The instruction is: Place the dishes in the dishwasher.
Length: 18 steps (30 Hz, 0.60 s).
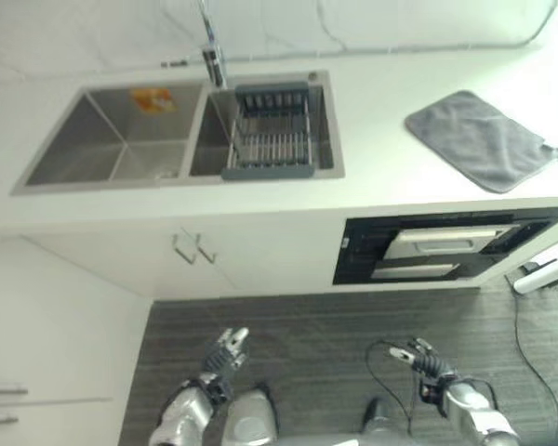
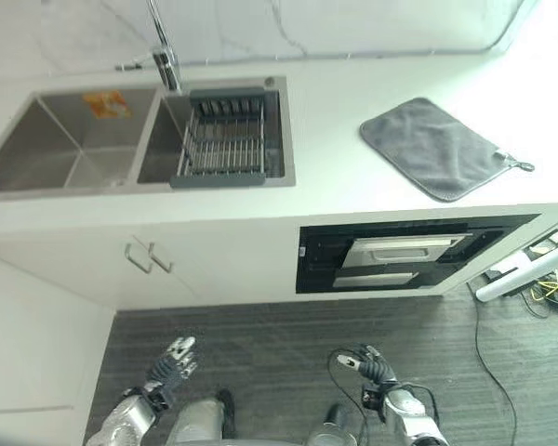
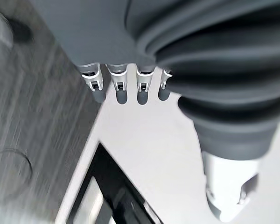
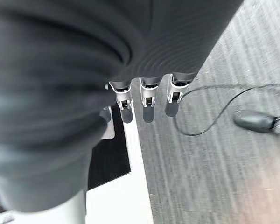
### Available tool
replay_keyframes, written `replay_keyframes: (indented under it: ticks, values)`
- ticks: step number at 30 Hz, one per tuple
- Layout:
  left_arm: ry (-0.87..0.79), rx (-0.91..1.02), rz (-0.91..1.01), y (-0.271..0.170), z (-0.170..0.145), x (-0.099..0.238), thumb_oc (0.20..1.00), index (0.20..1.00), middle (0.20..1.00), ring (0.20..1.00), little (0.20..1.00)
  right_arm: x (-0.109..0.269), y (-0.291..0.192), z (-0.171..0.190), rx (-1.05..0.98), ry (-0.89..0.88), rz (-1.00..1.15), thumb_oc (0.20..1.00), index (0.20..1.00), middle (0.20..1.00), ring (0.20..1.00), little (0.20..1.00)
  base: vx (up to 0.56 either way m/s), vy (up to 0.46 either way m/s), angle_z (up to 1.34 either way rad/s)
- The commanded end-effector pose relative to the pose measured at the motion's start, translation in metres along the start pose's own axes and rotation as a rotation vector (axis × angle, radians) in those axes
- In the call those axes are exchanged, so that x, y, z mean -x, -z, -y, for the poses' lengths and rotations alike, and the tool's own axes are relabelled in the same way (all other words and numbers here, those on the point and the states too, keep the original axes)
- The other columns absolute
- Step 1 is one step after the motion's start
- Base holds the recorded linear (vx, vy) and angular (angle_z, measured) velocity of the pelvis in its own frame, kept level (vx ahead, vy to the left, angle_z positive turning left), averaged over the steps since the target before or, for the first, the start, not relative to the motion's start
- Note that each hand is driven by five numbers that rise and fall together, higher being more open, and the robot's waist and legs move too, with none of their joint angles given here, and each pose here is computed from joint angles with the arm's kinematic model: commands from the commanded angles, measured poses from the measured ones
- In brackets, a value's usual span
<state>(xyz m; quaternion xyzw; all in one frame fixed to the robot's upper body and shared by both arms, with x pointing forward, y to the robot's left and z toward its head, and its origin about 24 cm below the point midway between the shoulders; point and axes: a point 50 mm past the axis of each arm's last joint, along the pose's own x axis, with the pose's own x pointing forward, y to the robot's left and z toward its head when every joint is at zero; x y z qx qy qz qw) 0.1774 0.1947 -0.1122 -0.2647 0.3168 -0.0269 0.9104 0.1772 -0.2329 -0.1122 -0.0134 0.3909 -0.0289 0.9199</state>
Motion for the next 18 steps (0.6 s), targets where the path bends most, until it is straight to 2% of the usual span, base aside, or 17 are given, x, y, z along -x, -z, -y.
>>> replay_keyframes:
  ticks: [1, 6, 10, 13, 18]
  values:
    - [0.043, -0.141, 0.006, -0.018, -0.007, 0.002, 1.0, 1.0, 1.0, 1.0, 1.0, -0.008, -0.017, -0.009, 0.13, -0.041, 0.06, 1.0, 1.0, 1.0, 1.0, 1.0, 0.08, 0.27, 0.08]
    - [0.002, -0.247, -0.097, -0.002, -0.019, 0.005, 1.0, 1.0, 1.0, 1.0, 1.0, -0.005, 0.013, -0.016, 0.119, -0.068, -0.046, 1.0, 1.0, 1.0, 1.0, 1.0, 0.12, 0.125, 0.34]
    - [-0.001, -0.281, -0.173, 0.013, -0.023, 0.007, 1.0, 1.0, 1.0, 1.0, 1.0, 0.003, 0.044, -0.017, 0.064, -0.087, -0.127, 1.0, 1.0, 1.0, 1.0, 1.0, 0.1, -0.024, 0.87]
    - [-0.05, -0.241, -0.21, 0.029, -0.029, 0.014, 1.0, 1.0, 1.0, 1.0, 1.0, 0.007, 0.059, -0.012, 0.012, -0.077, -0.209, 1.0, 1.0, 1.0, 1.0, 1.0, 0.08, -0.045, 0.52]
    - [-0.089, -0.149, -0.21, 0.04, -0.033, 0.02, 1.0, 1.0, 1.0, 1.0, 1.0, 0.01, 0.069, -0.017, 0.037, -0.08, -0.258, 1.0, 1.0, 1.0, 1.0, 1.0, 0.09, -0.018, -0.08]
